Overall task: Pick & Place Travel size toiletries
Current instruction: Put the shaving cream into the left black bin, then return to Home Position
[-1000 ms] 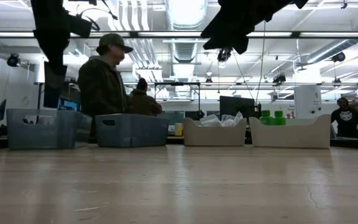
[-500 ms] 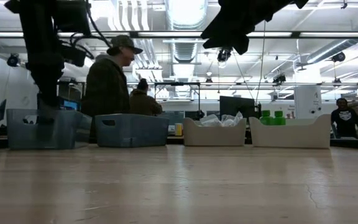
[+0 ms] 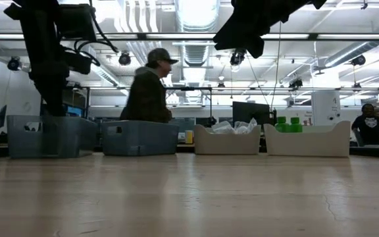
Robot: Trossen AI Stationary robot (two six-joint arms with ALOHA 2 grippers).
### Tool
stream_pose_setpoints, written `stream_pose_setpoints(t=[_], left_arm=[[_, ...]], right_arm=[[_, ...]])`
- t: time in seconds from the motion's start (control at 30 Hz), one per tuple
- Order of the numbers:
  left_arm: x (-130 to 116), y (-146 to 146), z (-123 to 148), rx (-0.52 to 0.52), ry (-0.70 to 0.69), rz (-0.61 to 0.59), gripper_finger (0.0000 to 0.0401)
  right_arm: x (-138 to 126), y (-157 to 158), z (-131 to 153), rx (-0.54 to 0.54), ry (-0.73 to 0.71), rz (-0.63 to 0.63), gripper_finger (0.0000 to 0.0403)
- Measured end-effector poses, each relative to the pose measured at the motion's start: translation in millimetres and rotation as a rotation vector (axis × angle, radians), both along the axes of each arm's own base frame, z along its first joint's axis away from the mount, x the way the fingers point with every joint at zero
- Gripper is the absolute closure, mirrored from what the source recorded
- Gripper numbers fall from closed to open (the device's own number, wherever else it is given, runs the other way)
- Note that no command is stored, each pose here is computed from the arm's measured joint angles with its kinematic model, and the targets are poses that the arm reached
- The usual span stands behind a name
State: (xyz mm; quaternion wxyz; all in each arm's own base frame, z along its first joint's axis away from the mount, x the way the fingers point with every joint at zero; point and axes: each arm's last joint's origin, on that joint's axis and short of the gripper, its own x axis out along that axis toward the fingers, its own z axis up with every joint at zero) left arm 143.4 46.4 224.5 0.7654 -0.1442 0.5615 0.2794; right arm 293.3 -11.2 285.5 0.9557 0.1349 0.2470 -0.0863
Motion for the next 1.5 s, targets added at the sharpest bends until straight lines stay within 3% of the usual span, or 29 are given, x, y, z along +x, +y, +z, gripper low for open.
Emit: stream_pose_setpoints(t=[0.37,0.53,0.73,1.03,1.3,1.5], left_arm=[[-4,-1,6,0.011,-0.035,-0.001,0.0280],[-3,-1,28,0.033,-0.112,0.000,0.0252],[-15,-4,71,0.099,-0.274,-0.001,0.0249],[-59,-12,122,0.287,-0.590,0.084,0.0250],[-82,-19,142,0.333,-0.827,0.119,0.0250],[-84,-18,151,0.362,-0.926,0.162,0.0250]], right_arm=[[0,0,0,-0.002,0.001,0.001,0.0330],[0,0,0,-0.002,0.002,0.001,0.0340],[0,0,0,-0.002,0.004,0.001,0.0346],[0,0,-1,-0.018,0.010,0.010,0.0346],[0,0,-1,-0.011,0.008,0.007,0.0346],[0,0,0,0.001,0.004,-0.001,0.0346]])
